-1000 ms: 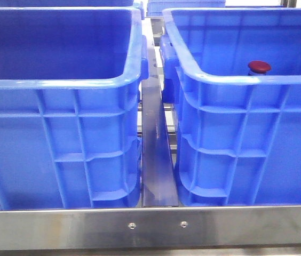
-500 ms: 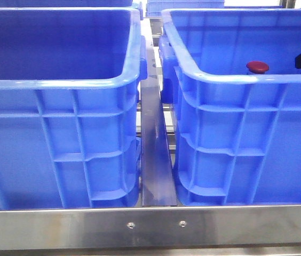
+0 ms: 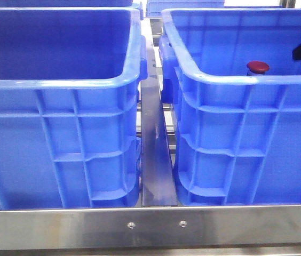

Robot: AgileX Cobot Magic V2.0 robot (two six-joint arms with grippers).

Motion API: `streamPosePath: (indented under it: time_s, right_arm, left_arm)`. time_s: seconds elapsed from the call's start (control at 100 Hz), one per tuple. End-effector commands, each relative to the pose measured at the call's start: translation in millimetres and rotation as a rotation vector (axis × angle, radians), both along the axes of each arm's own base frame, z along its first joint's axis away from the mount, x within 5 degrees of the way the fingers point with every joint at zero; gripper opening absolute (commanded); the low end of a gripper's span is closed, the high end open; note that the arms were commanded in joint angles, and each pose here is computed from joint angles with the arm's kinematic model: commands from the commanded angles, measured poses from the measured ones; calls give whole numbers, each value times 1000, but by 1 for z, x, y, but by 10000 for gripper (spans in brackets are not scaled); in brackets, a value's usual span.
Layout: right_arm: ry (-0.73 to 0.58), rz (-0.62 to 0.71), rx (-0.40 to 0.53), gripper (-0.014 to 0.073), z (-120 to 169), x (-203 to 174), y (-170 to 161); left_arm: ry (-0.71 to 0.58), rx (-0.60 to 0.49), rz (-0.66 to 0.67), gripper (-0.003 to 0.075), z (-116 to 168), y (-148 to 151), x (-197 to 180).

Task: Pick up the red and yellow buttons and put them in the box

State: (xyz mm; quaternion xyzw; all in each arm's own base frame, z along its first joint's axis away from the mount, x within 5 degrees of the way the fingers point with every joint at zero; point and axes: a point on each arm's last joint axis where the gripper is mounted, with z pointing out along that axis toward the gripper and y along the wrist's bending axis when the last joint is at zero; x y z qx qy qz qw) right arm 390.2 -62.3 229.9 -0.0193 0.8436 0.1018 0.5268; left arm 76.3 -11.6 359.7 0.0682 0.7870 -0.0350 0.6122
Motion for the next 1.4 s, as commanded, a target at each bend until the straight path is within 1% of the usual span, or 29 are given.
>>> streamPosePath:
  time_s: [0.0, 0.12, 0.2, 0.39, 0.58, 0.74, 0.82, 0.97, 1.16, 1.39]
  right_arm:
    - [-150, -28, 59, 471, 49, -7, 2]
    - [-204, -25, 54, 471, 73, -21, 6]
    - [-240, -32, 61, 471, 89, -36, 10]
    - [-278, -50, 57, 465, 106, -83, 22]
    - [-273, -130, -8, 465, 112, -131, 43]
    - [-310, -111, -27, 465, 117, -170, 65]
    - [-332, -106, -20, 465, 118, -190, 72]
    - [-387, -93, -12, 465, 116, -223, 76]
    - [-497, -82, 2, 465, 119, -262, 75]
    - [-578, -83, 9, 465, 120, -286, 74]
  left_arm:
    - [-94, -32, 7, -19, 14, 0, 1]
    - [-94, -32, 7, -19, 14, 0, 1]
    - [-94, -32, 7, -19, 14, 0, 1]
    - [-93, -39, 4, -19, 14, 0, 1]
    - [-93, -42, 4, -19, 14, 0, 1]
    - [-93, -48, 2, -19, 14, -1, 1]
    - [-93, -48, 2, -19, 14, -1, 1]
    - [-93, -48, 1, -19, 14, -1, 1]
    - [-93, -48, 1, -19, 14, -1, 1]
    - [-93, -48, 1, -19, 14, -1, 1]
